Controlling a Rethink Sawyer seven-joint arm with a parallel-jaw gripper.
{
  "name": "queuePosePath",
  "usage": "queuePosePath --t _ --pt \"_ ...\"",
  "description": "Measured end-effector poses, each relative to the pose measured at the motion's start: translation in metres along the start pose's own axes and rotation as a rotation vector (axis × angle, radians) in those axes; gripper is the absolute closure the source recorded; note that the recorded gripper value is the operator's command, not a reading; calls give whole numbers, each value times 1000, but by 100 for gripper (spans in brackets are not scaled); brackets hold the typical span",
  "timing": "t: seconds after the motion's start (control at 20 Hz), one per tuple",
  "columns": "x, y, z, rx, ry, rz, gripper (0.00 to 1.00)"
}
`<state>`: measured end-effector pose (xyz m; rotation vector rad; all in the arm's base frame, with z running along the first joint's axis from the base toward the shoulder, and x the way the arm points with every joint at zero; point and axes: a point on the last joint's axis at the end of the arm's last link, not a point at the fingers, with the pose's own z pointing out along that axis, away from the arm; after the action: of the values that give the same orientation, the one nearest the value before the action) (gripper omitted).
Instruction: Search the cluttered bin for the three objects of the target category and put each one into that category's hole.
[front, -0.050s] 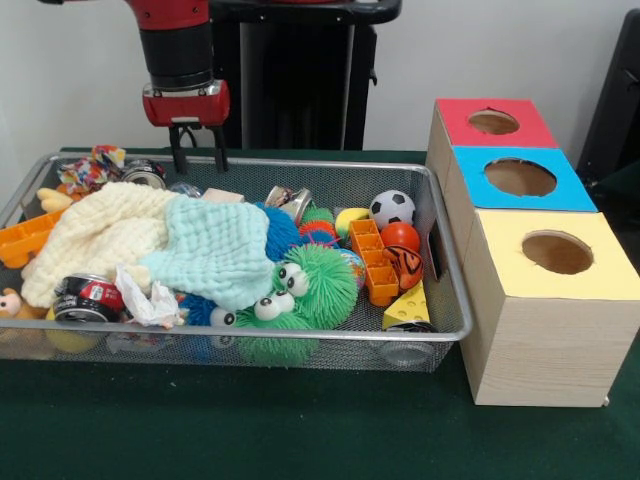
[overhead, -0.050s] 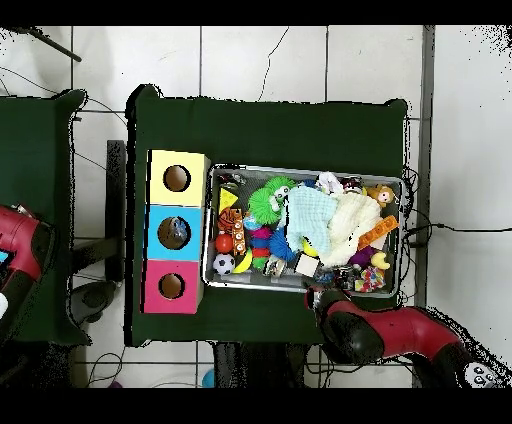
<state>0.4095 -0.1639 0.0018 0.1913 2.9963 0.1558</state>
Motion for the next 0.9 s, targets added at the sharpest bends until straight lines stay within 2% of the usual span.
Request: queuePosePath --t 0.9 --pt "2 -14 6 -55 -27 54 0"
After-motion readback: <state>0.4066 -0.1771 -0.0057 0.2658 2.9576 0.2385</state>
